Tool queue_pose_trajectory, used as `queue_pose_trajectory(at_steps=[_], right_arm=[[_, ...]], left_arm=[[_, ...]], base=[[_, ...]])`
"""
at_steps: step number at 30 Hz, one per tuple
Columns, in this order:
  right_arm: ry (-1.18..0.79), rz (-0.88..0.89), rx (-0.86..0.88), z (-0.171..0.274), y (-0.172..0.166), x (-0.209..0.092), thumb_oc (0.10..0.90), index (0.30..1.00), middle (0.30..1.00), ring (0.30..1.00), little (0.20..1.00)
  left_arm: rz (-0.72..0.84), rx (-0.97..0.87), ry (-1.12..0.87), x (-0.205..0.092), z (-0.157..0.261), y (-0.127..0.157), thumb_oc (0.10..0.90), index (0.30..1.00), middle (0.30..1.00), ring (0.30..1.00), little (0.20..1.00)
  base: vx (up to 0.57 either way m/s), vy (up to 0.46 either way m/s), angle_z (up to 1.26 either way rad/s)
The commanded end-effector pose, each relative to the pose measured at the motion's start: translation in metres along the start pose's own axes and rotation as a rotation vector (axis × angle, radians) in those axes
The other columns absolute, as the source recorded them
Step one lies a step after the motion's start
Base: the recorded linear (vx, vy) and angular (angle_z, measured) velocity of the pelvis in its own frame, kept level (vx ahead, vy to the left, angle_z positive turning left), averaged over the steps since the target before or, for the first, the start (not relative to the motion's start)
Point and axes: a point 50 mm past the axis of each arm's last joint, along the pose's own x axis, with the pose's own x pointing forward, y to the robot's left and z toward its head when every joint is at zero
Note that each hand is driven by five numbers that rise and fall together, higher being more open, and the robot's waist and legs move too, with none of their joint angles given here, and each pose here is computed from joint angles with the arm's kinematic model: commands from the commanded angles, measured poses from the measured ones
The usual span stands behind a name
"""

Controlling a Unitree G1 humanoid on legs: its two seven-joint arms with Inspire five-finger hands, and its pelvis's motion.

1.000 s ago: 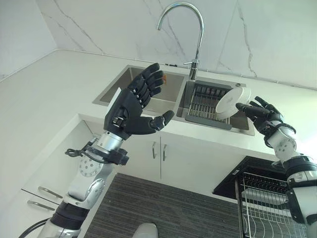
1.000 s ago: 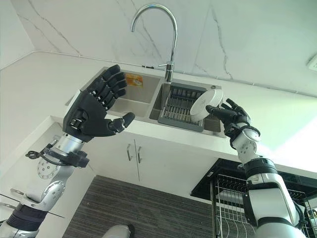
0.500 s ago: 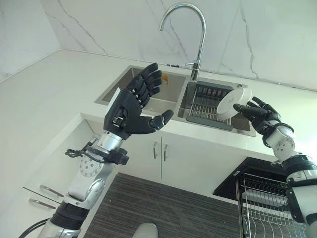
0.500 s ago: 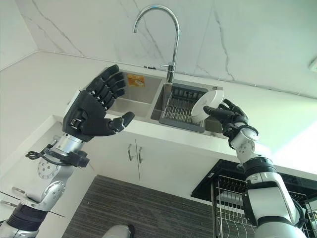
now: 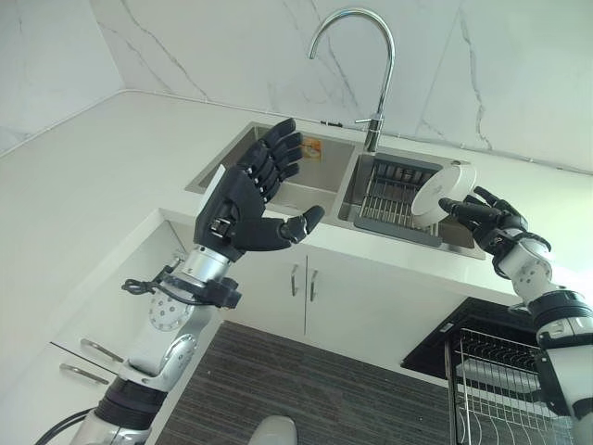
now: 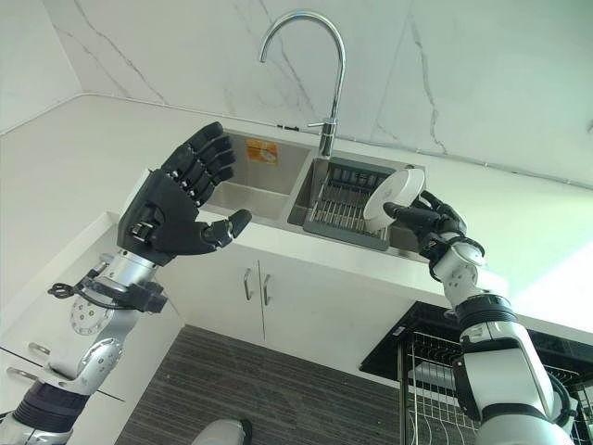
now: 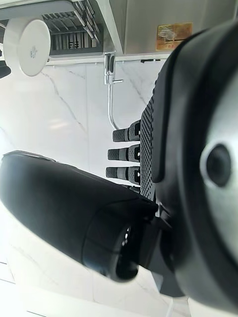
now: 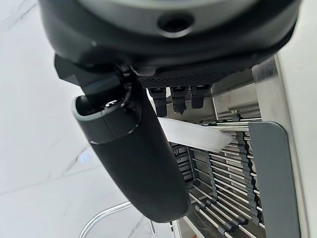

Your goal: Place the dishes in the dishwasher.

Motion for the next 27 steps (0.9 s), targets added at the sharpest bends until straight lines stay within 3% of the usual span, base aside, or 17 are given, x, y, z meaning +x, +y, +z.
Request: queue_pose_trajectory(at_steps=[1, 27], right_arm=[[-0.24, 0.074, 0.04, 0.073, 0.025, -0.002, 0.8, 0.9, 0.9, 0.9, 0.9], [-0.259, 0.07, 0.029, 0.075, 0.033, -0.003, 0.8, 0.9, 0.9, 0.9, 0.9]], left_arm=[[-0.039, 0.017, -0.14, 0.01, 0.025, -0.004, 0.8, 0.9, 0.9, 0.9, 0.9], [-0.011, 0.029, -0.114, 0.005, 0.023, -0.002, 0.8, 0.9, 0.9, 0.9, 0.9]], base=[[0.04, -0.001, 0.0], [0.01, -0.001, 0.0]])
